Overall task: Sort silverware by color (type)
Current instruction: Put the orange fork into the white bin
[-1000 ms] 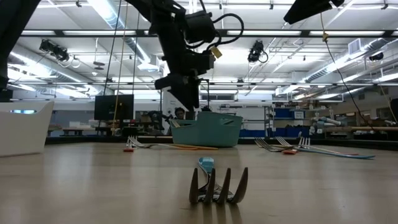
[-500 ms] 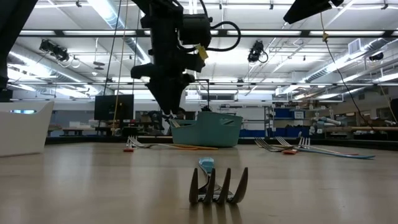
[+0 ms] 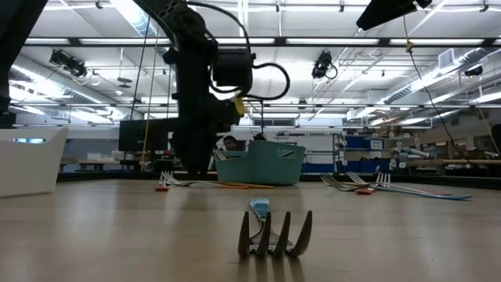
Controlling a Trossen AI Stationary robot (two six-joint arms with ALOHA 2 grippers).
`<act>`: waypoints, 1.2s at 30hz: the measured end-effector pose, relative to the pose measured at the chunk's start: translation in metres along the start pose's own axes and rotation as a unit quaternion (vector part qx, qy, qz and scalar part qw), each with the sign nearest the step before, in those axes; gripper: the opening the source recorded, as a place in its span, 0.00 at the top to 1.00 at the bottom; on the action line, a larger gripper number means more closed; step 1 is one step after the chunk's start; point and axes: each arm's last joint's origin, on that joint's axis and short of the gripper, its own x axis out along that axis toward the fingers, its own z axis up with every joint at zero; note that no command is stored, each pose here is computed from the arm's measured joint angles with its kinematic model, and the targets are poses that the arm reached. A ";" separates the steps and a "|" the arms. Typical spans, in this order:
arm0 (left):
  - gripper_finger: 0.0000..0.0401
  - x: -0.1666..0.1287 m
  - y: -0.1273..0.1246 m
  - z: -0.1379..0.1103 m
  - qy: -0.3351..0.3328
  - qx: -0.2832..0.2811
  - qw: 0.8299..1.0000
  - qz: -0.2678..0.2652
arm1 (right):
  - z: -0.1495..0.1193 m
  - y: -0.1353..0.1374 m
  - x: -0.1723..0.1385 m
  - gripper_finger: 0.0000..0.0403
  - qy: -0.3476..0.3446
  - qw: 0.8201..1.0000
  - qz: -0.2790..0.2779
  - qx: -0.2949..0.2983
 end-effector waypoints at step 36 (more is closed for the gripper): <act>0.82 0.017 -0.016 -0.007 -0.006 0.017 0.999 -0.032 | 0.001 0.001 0.000 0.57 -0.003 1.000 0.002 0.003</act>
